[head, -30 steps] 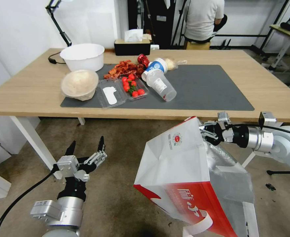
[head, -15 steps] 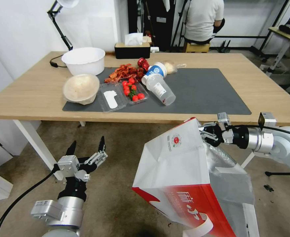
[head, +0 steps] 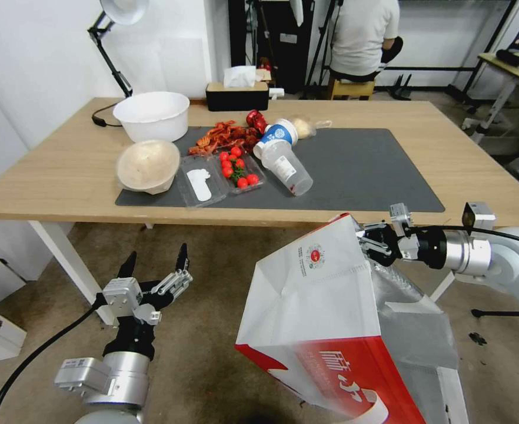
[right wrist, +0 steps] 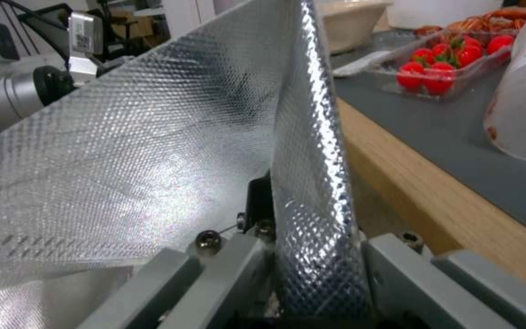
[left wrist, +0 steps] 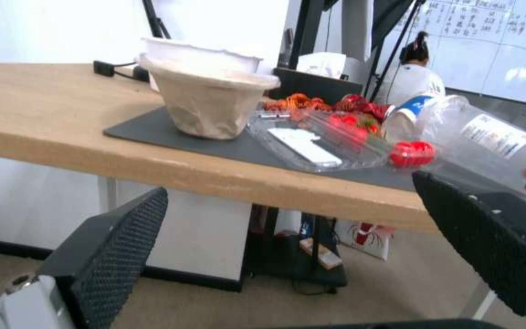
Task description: Pick up the food delivery bag from the floor and place it on the table.
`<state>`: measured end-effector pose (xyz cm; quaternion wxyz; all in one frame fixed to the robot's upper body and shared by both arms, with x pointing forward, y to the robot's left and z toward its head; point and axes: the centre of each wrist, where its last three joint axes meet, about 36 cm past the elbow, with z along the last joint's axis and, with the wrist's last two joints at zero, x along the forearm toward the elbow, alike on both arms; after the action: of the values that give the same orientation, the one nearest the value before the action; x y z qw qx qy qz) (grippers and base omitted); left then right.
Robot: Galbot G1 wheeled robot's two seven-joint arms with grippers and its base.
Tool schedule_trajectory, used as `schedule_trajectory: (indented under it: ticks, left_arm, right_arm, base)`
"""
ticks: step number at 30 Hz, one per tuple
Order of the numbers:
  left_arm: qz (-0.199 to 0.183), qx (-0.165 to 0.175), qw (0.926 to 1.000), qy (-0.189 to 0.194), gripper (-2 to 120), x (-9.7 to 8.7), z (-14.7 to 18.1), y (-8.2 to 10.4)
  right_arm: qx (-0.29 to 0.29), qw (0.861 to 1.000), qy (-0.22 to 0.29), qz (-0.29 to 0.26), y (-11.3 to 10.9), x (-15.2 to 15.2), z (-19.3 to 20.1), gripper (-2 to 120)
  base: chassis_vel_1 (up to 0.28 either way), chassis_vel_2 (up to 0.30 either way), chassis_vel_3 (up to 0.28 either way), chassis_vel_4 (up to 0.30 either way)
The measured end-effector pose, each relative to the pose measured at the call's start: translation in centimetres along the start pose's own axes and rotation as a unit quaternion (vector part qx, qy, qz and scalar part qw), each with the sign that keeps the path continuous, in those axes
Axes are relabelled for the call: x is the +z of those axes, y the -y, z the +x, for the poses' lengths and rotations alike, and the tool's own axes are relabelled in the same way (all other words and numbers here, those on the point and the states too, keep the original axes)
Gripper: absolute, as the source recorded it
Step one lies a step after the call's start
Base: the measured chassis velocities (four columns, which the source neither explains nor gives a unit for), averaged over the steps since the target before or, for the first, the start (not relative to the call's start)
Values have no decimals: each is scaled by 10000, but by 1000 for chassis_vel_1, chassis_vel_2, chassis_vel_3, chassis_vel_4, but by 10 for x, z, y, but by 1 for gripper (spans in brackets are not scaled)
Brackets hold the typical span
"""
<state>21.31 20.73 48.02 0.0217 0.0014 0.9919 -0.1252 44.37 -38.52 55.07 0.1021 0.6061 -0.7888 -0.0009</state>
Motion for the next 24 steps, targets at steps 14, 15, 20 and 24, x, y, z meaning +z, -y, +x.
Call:
schedule_trajectory:
  ticks: [14,15,20,24]
  left_arm:
    - [-4,5,10000,1,100,-1,0,0]
    - [-4,6,10000,2,100,-1,0,0]
    - [-4,15,10000,9,100,-1,-1,0]
    - [-1,18,10000,10,100,-1,-1,0]
  right_arm:
    - [-52,10000,3,-23,-1,1,-1,0]
    - [-53,10000,3,-23,-1,1,-1,0]
    - [-65,10000,0,-27,-1,1,-1,0]
    - [-77,10000,-4,-31,-1,1,-1,0]
  base:
    - [0,0,0,0]
    - [0,0,0,0]
    - [0,0,0,0]
    - [0,0,0,0]
